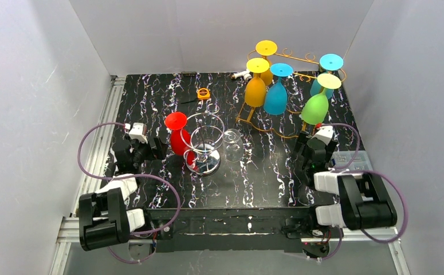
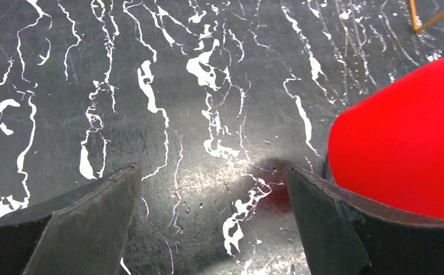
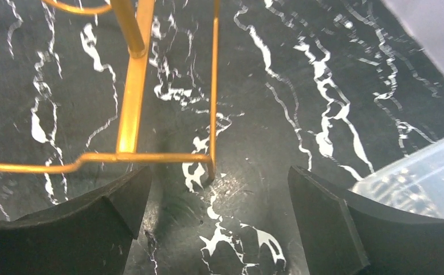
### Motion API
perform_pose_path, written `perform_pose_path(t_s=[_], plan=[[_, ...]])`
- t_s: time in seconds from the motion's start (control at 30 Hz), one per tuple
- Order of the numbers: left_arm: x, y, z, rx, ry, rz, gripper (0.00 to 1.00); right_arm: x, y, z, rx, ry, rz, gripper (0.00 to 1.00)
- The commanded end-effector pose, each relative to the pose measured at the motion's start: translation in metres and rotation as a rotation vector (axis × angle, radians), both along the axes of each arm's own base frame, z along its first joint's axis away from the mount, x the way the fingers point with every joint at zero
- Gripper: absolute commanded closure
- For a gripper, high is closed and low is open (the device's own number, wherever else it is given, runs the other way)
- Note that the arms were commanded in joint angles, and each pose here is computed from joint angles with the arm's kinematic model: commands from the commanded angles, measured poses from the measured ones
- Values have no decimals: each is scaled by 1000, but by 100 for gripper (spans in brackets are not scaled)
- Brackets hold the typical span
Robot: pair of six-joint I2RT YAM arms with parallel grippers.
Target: Place the wine glass upside down on the wine glass rack
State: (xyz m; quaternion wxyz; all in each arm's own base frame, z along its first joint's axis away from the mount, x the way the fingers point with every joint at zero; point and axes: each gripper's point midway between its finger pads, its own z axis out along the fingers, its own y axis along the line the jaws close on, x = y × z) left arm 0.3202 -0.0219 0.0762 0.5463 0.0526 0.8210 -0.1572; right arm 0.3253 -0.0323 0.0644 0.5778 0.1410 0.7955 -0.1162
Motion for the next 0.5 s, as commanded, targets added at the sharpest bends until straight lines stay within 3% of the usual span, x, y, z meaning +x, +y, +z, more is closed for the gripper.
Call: perform_pose_path(t_s=[0.0,0.2,0.47], plan=[[19,10,13,27,-136,80,2,30,6,18,-26,-98,47,2],[31,15,8,44,-174,122,2,37,8,17,-55,-84,74,2],[34,11,-9,50,-183,110,2,30,7,9,-77,-176,82,2]])
